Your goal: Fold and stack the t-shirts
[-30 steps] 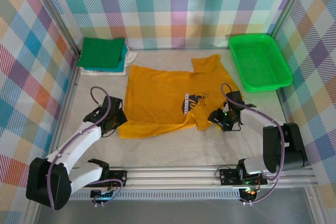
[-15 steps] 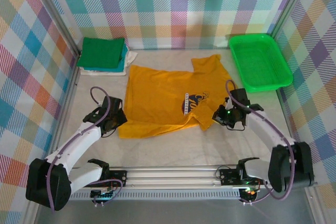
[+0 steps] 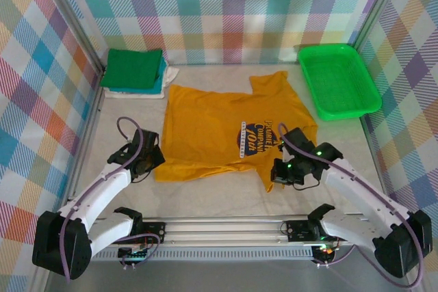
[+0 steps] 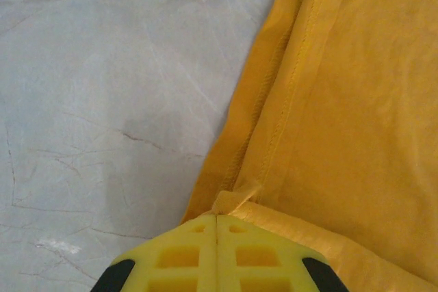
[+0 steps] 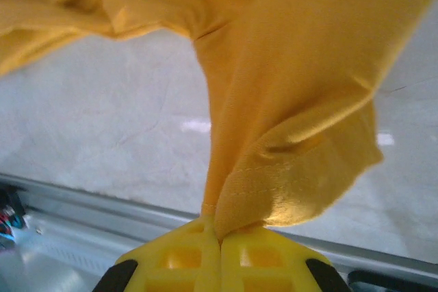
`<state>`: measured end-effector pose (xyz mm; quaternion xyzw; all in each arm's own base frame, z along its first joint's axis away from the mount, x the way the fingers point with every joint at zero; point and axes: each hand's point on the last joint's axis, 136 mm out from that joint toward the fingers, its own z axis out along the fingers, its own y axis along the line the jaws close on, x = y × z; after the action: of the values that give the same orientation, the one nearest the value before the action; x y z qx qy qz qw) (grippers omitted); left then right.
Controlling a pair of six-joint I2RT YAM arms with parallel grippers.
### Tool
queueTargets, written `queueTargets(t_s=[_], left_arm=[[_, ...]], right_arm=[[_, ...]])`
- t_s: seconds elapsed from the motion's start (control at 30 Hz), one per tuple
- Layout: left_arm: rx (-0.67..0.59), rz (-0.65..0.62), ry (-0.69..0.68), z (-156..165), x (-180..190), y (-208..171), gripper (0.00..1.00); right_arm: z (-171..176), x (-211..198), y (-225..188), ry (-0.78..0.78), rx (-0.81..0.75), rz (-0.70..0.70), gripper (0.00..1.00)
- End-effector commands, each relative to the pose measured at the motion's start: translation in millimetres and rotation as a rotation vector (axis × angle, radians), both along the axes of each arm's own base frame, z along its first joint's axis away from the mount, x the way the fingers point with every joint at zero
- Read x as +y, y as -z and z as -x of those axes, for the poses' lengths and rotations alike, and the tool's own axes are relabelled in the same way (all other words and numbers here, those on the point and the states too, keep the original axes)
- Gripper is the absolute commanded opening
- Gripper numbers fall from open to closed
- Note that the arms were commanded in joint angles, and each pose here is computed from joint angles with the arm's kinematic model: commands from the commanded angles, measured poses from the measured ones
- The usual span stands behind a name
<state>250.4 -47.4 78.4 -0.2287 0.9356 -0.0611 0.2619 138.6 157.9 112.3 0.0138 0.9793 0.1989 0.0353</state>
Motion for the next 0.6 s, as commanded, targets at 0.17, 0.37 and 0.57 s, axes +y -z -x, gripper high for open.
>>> queueTargets(t_s=[0.17,0.37,0.57], left_arm=[[0.006,-0.013,0.012,-1,2,0,0.00],[0.004,-0.035,0.007,3,7,2,0.00],[0.006,-0.013,0.014,-2,2,8,0.00]], right_arm=[[3,45,12,-0.179,0.035,0.146,0.19],[-8,29,-5,-0.078,-0.071,0.106,0.49],[-5,-16,16,0.177,0.033,0.003,0.49]])
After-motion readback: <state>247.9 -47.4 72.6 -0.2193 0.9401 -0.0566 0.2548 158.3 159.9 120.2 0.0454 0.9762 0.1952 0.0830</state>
